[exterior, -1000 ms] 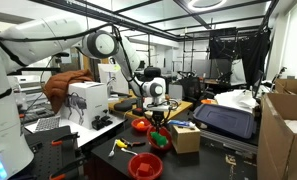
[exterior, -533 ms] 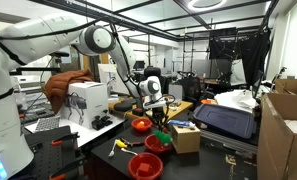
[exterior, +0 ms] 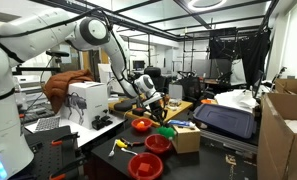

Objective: Pick up the green object and put it in the bowl on the middle near the box

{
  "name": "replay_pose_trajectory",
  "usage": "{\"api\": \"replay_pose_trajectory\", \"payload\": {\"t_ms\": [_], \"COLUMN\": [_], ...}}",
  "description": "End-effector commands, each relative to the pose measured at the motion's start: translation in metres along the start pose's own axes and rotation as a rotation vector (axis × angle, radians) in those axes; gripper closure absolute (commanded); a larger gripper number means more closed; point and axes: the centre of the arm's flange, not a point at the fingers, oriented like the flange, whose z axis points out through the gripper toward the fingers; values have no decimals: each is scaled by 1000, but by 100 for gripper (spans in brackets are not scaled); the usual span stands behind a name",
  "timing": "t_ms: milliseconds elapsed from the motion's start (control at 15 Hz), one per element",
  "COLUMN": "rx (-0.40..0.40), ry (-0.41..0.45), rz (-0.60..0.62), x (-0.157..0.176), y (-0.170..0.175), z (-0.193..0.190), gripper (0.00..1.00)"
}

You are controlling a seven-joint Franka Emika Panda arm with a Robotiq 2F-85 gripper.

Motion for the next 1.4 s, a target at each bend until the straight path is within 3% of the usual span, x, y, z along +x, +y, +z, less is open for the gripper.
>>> {"api": "replay_pose_trajectory", "payload": {"t_ms": [0,867,1333], "rx": [-17,155,212], "ry": [-25,69,144], "rz": [-13,-112,-67], "x": [-31,-27,-18], "y": [-19,-89,-85], "z": [-29,-61,-56], "gripper": [98,98,98]}}
